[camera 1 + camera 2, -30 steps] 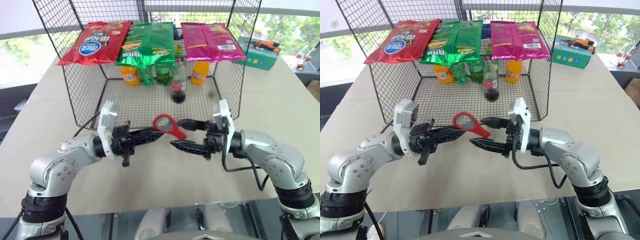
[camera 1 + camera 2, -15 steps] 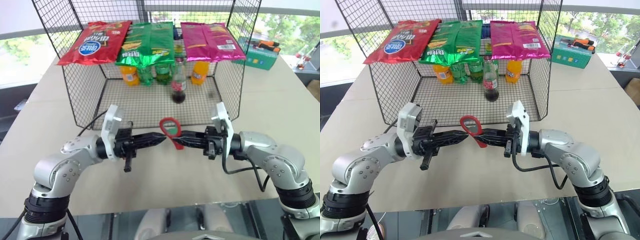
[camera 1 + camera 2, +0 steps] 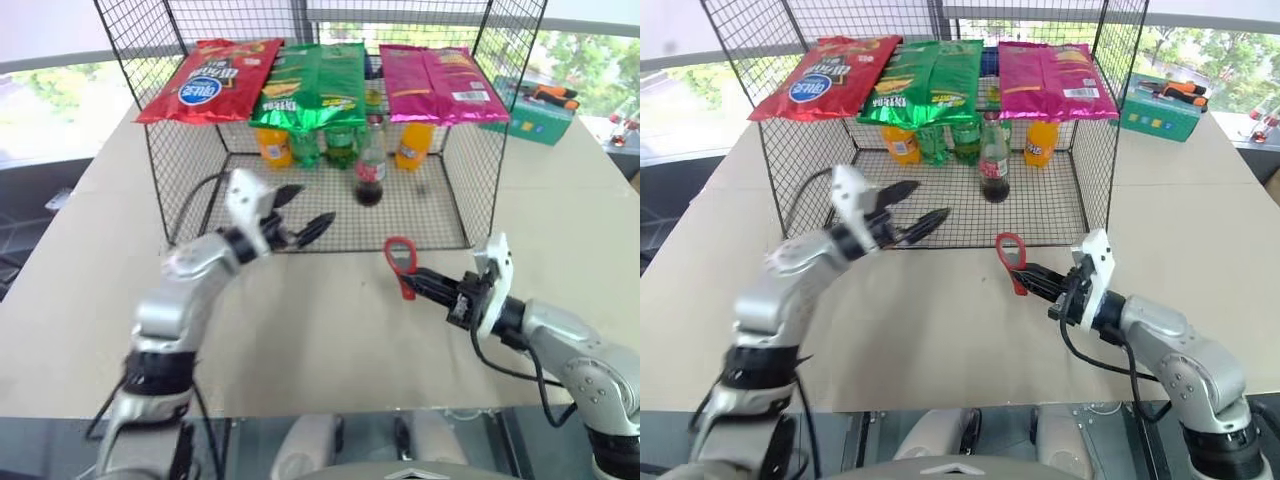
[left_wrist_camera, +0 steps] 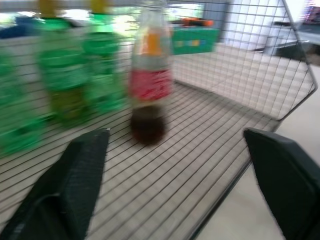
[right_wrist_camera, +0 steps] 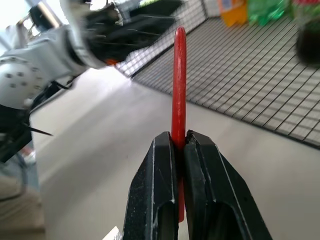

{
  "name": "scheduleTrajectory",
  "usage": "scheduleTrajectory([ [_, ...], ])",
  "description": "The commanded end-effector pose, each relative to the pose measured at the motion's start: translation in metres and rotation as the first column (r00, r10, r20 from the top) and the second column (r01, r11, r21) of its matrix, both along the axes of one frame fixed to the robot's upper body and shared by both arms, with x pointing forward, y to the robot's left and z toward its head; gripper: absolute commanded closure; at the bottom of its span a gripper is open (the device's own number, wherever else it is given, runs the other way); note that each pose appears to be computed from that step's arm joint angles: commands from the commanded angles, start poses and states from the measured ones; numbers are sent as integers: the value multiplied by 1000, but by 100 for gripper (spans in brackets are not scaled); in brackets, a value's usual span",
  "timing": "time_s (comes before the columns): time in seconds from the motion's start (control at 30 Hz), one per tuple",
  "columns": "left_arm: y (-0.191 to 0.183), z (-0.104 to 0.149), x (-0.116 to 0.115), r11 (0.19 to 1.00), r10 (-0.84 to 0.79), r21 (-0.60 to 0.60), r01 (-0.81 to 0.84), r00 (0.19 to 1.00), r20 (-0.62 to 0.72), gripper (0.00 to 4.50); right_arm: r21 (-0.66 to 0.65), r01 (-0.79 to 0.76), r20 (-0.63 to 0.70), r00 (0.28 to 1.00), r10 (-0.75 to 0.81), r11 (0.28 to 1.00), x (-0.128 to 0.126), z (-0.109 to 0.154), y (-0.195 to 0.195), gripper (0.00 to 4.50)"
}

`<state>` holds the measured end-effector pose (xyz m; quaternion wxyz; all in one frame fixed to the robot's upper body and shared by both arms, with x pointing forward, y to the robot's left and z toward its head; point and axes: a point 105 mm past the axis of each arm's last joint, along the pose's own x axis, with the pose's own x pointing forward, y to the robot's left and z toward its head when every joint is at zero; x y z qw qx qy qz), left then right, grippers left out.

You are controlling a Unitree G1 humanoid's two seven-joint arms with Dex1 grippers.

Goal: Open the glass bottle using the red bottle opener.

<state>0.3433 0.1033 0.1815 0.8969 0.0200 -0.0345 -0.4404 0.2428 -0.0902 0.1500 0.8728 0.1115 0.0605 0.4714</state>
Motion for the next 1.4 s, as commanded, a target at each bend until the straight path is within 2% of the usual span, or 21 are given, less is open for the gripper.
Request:
scheduleTrajectory([
  [0.03, -15, 10, 28, 996, 82, 10, -83, 991, 104, 9, 25, 62, 85, 994, -64, 998, -3, 19, -2, 450],
  [0.1, -21, 10, 47, 985, 163, 28, -168, 978, 132, 9, 31, 85, 95, 992, -87, 996, -4, 21, -2, 450],
  [0.23, -33, 13, 70, 975, 218, 7, -220, 967, 131, 9, 29, 126, 106, 986, -128, 992, -6, 23, -5, 450],
  [0.57, -54, 20, 92, 971, 238, -3, -240, 963, 126, 9, 39, 184, 122, 975, -188, 982, -8, 24, -9, 450],
  [0.83, -61, 22, 116, 945, 324, 2, -326, 940, 103, 9, 37, 186, 132, 973, -189, 982, -10, 26, -9, 450],
  [0.87, -63, 23, 117, 945, 325, -5, -326, 940, 102, 48, 37, 188, 134, 972, -191, 982, -10, 26, -9, 450],
  [0.9, -65, 24, 116, 949, 313, -10, -314, 945, 97, 48, 39, 190, 135, 972, -194, 981, -10, 27, -10, 450],
  [1.03, -66, 24, 117, 951, 310, -16, -310, 945, 103, 190, 39, 199, 135, 970, -202, 979, -12, 27, -10, 450],
  [1.07, -65, 25, 118, 951, 309, -18, -309, 945, 104, 190, 39, 201, 135, 970, -204, 979, -13, 27, -10, 450],
  [1.2, -66, 37, 106, 977, 209, -72, -200, 965, 157, 190, 37, 210, 135, 968, -213, 977, -16, 27, -10, 450],
  [1.33, -66, 40, 52, 995, -82, -40, 92, 977, 195, 190, 34, 221, 137, 965, -224, 975, -17, 28, -13, 450],
  [1.4, -62, 38, 33, 989, -142, -2, 145, 972, 188, 190, 30, 223, 136, 965, -226, 974, -17, 27, -14, 450],
])
